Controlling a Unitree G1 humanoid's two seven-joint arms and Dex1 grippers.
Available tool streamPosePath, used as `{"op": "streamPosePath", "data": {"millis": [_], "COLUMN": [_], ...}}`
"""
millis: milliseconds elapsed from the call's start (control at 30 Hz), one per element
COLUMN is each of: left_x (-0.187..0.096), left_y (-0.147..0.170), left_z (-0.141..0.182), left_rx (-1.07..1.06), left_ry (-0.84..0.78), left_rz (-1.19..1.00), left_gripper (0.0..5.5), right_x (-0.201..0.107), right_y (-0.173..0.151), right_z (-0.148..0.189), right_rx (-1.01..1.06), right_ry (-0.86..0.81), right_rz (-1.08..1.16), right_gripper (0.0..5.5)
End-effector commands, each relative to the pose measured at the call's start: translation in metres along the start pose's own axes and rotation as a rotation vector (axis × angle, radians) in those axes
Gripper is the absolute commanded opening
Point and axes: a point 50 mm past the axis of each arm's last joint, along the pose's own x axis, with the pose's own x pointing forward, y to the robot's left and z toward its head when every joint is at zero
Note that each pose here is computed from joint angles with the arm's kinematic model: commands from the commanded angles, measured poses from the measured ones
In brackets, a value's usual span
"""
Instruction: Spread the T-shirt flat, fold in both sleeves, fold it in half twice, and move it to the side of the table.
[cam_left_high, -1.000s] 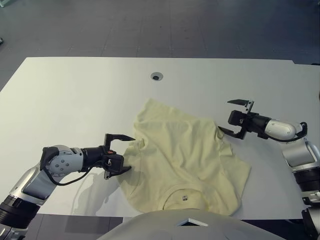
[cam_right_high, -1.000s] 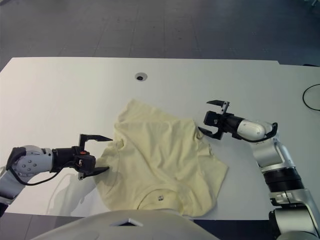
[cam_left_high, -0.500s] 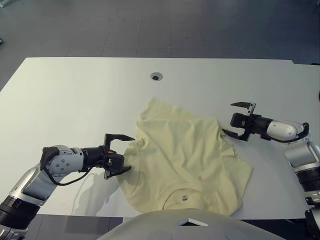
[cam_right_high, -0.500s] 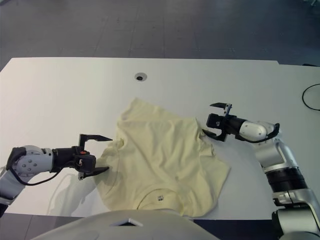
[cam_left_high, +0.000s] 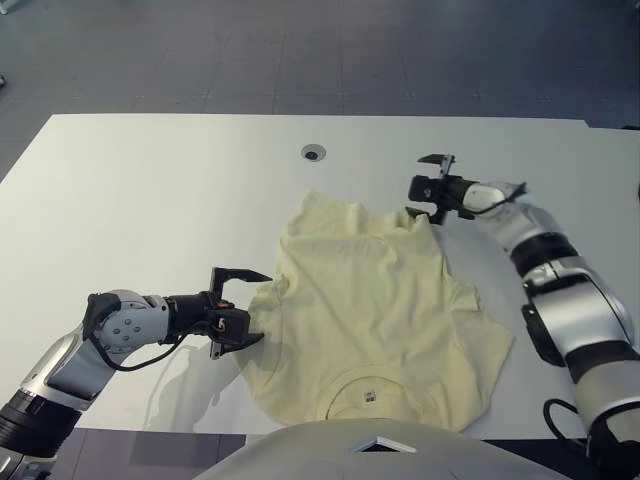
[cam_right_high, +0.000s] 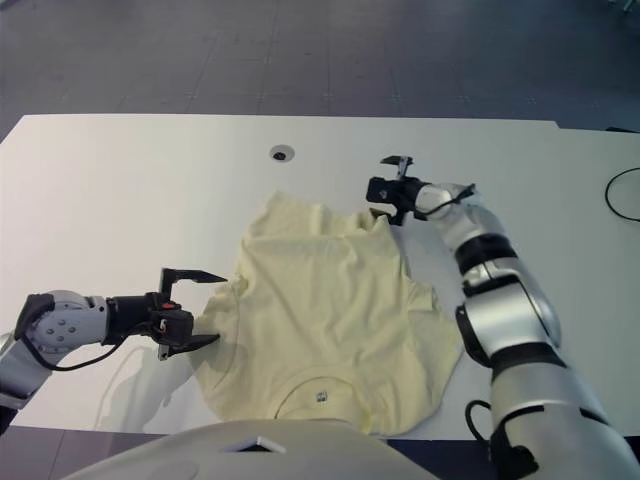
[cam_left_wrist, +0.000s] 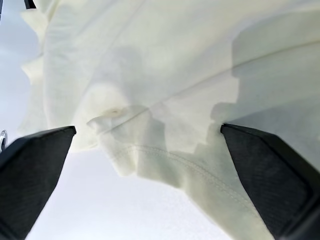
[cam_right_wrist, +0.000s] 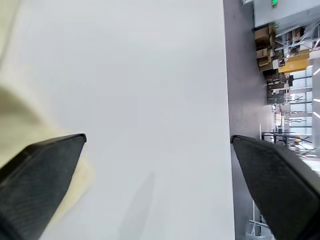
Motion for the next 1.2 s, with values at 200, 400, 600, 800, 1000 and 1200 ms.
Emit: {"op": "streamPosePath", "data": {"millis": [200, 400, 600, 800, 1000, 1200], "left_x": [0.001, 0.001, -0.001, 0.000, 0.000, 0.000], "left_y": [-0.002, 0.010, 0.020, 0.014, 0.011, 0.009], "left_z": [-0.016, -0.013, -0.006, -0.004, -0.003, -0.003], "left_rx": [0.002, 0.013, 0.023, 0.011, 0.006, 0.001], "left_ry": [0.102, 0.076, 0.032, 0.031, 0.029, 0.030], "left_rz": [-0.028, 0.046, 0.123, 0.110, 0.095, 0.090], "left_gripper": [5.40, 5.40, 5.40, 5.40, 5.40, 5.40], "right_x": [0.001, -0.010, -0.025, -0.042, -0.060, -0.053], "right_y": [0.007, -0.014, -0.033, -0.019, 0.000, 0.019], "right_z": [-0.021, -0.031, -0.026, -0.036, -0.051, -0.049], "right_rx": [-0.206, -0.163, 0.146, 0.333, 0.316, 0.275], "right_ry": [0.204, 0.231, -0.009, -0.140, -0.077, -0.025], "right_rz": [0.021, -0.122, -0.169, -0.004, 0.137, 0.206], "right_gripper": [5.38, 5.38, 5.38, 5.38, 5.38, 5.38]}}
